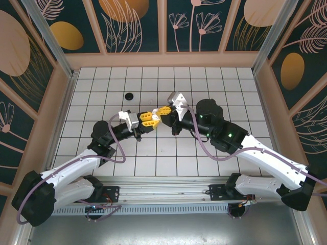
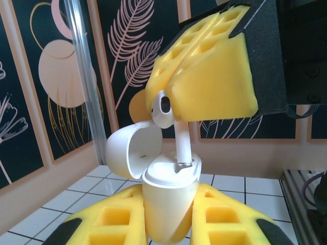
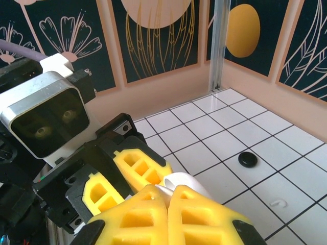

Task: Insert wireless bluetooth earbuds into charging case

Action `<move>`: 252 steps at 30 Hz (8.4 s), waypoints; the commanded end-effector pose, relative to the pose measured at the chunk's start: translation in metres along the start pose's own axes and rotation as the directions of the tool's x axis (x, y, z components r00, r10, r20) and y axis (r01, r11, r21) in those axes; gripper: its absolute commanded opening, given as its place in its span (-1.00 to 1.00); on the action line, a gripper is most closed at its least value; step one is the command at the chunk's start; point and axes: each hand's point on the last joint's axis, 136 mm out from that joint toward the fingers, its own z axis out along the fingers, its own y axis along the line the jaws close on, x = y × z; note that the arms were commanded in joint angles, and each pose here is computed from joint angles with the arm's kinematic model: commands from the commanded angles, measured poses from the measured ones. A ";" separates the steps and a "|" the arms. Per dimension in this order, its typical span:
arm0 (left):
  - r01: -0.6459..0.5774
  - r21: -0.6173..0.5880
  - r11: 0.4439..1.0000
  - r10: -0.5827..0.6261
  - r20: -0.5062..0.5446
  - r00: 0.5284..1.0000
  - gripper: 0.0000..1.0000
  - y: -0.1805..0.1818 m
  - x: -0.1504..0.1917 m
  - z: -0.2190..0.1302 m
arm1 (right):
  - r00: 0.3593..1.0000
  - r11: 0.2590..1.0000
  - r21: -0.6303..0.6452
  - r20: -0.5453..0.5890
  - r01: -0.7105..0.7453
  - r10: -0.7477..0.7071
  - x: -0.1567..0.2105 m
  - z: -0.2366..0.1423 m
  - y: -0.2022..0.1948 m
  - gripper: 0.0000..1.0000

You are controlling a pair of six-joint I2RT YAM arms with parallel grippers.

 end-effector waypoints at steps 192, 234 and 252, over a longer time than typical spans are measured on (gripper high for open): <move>-0.030 -0.539 0.842 -0.168 -0.315 0.934 -1.00 0.071 0.053 -0.081 | 0.503 0.444 0.713 -0.147 -0.543 0.852 0.246 0.248 -0.273 -0.21; -0.023 -0.514 0.857 -0.155 -0.300 0.941 -1.00 0.064 0.048 -0.080 | 0.530 0.512 0.753 -0.259 -0.412 0.807 0.274 0.243 -0.250 -0.69; 0.076 -0.430 0.899 -0.201 -0.253 0.946 -1.00 0.052 0.052 -0.064 | 0.547 0.449 0.777 -0.163 -0.442 0.821 0.232 0.142 -0.234 -0.69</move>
